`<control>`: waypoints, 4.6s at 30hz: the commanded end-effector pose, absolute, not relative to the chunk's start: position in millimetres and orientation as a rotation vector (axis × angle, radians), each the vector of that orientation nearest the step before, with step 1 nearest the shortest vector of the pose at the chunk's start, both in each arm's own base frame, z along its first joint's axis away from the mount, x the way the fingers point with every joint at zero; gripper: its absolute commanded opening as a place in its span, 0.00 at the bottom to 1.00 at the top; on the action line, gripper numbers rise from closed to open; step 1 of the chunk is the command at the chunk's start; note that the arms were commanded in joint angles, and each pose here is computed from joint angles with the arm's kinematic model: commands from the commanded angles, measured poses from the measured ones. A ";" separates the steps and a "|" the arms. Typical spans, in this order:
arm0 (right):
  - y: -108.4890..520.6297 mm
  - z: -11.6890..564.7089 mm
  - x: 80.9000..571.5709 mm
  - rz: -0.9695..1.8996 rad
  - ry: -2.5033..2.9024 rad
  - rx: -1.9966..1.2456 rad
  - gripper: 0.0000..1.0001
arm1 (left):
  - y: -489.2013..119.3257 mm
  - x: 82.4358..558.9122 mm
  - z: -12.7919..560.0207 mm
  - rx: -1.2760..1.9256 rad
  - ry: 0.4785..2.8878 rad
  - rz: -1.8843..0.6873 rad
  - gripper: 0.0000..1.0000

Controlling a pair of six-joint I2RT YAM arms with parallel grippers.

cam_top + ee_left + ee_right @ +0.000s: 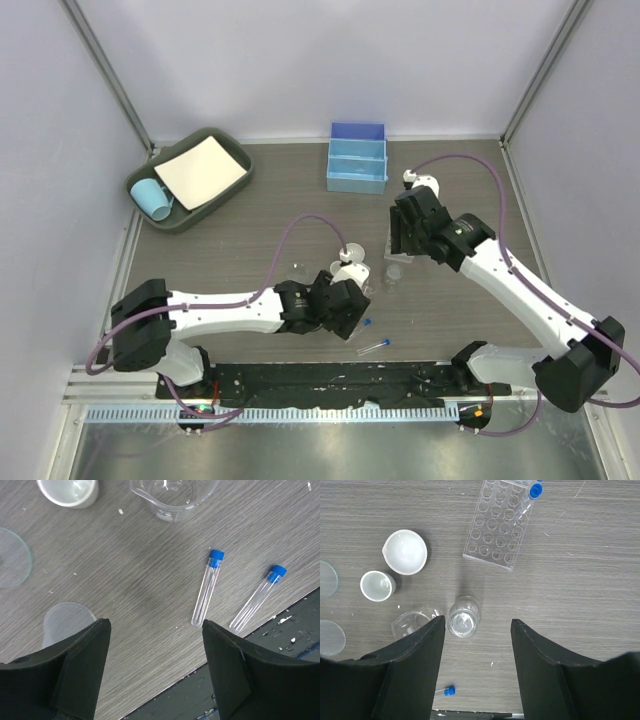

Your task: Organize the chemistry lab equipment

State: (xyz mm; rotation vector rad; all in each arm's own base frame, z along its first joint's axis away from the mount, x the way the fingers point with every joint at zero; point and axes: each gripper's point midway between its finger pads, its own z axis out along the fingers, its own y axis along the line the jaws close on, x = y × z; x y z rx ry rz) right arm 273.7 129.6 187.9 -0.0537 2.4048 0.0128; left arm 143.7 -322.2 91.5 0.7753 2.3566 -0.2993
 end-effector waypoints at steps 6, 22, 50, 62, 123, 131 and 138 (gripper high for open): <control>125.9 195.3 254.2 0.050 2.388 -0.066 0.61 | -359.7 132.9 57.4 0.779 2.347 -0.344 0.71; 132.1 185.8 249.0 0.087 2.403 -0.092 0.61 | -365.3 122.9 11.0 0.852 2.399 -0.273 0.56; 178.5 228.2 214.0 0.504 2.376 -0.263 0.60 | -339.1 96.0 116.4 0.898 2.257 -0.650 0.00; 217.1 269.6 103.3 1.223 2.275 -0.573 0.61 | -334.4 48.5 212.9 0.987 1.866 -1.379 0.00; 266.7 264.4 76.4 1.444 2.258 -0.683 0.30 | -325.2 57.1 235.4 0.973 1.636 -1.632 0.00; 267.3 260.8 74.1 1.442 2.269 -0.690 0.33 | -325.4 59.5 234.3 0.974 1.641 -1.625 0.00; 267.7 259.7 72.0 1.442 2.272 -0.698 0.26 | -326.1 62.4 234.3 0.973 1.643 -1.624 0.00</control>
